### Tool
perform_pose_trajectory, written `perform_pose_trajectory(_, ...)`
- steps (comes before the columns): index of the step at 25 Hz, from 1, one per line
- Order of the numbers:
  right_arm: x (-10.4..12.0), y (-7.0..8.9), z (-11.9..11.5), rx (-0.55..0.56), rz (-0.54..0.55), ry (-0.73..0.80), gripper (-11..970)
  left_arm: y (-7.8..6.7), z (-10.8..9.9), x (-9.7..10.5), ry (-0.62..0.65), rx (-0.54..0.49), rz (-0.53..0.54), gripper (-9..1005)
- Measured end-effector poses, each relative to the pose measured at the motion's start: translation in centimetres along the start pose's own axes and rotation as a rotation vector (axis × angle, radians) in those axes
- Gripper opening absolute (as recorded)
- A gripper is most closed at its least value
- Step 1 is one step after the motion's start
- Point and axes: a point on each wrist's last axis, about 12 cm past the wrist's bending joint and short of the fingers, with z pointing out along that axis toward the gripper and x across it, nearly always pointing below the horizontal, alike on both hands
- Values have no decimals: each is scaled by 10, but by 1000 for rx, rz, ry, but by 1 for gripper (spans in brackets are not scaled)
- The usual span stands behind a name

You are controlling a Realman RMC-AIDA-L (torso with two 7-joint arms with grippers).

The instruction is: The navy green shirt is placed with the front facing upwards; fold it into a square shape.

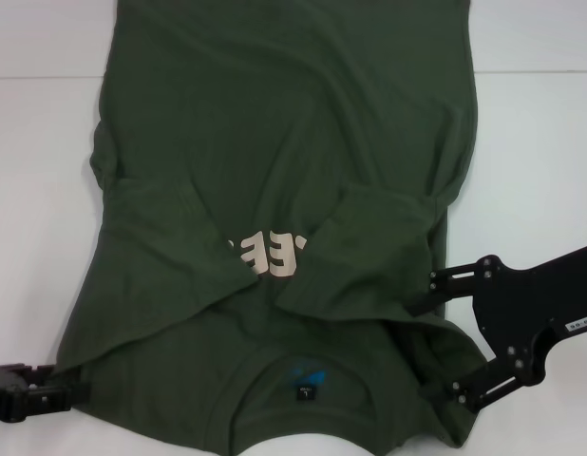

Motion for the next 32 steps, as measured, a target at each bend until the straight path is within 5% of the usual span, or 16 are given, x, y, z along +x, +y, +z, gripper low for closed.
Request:
perform_pose_trajectory(5,0,0,0,1,0,0,903,0,2,-1,23,-6,41,675)
perform_pose_trajectory(13,0,-1,-1,7,2,-3,900,1,6,-5,15,-22,54,475)
perform_pose_trajectory(24,-2,-4,4,-19,5,-5,867,4,9,-5,16,-35,30,41)
perform_pose_trajectory(32,-2,-6,5,-26,20,-1,868,2,13,-6,15,-12,34,36)
